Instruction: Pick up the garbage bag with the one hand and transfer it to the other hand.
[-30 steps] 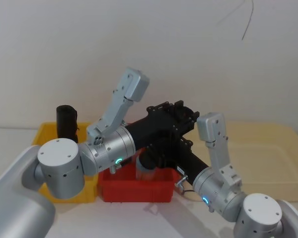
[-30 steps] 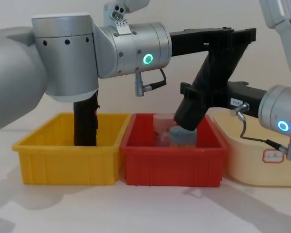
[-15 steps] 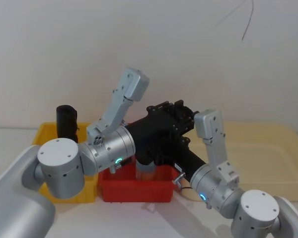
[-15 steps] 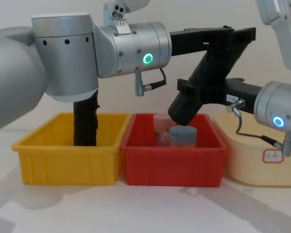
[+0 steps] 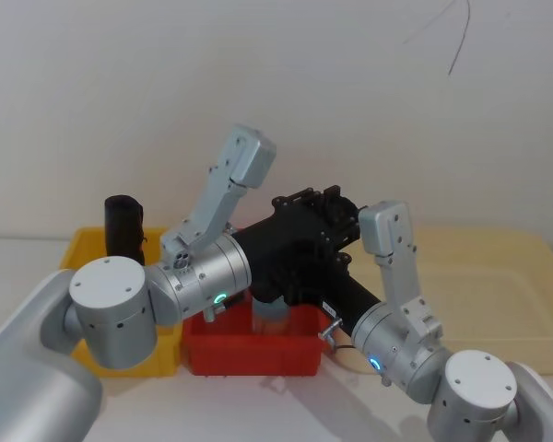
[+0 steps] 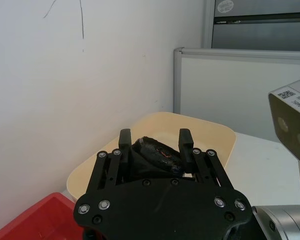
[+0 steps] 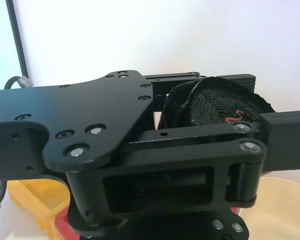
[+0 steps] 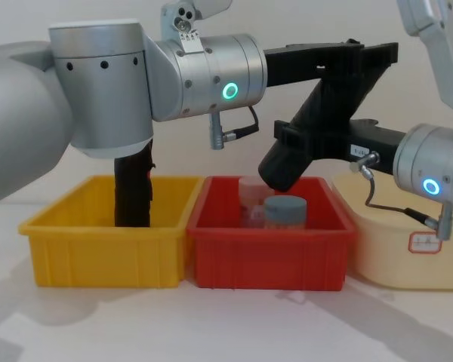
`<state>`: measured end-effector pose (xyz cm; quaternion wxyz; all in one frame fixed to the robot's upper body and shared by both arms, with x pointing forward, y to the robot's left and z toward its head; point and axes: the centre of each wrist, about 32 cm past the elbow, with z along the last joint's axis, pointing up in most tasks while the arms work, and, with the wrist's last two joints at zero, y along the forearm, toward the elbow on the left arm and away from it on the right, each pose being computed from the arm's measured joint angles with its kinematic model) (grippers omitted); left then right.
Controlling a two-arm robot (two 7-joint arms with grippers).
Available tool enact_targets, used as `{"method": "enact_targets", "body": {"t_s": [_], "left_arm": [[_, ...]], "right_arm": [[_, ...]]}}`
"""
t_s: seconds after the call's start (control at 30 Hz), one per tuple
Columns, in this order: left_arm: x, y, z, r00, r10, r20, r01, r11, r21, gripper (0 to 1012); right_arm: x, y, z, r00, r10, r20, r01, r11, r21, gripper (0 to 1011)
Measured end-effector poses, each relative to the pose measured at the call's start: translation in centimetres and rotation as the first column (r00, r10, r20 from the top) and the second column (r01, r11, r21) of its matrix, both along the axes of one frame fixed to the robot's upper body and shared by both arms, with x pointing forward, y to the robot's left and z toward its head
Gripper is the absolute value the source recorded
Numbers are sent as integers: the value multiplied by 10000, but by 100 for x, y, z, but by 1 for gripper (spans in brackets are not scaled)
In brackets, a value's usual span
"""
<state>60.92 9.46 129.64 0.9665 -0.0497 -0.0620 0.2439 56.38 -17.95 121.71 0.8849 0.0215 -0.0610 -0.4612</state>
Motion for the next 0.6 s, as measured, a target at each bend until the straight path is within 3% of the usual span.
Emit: {"method": "enact_targets", "body": {"t_s": [0.6], "left_arm": [[-3,-7,-2,10000,-34,-1,34,10000,13,559]], "right_arm": [[-44,-14,-3,10000,-62,75,63,10000,-29,538]]}}
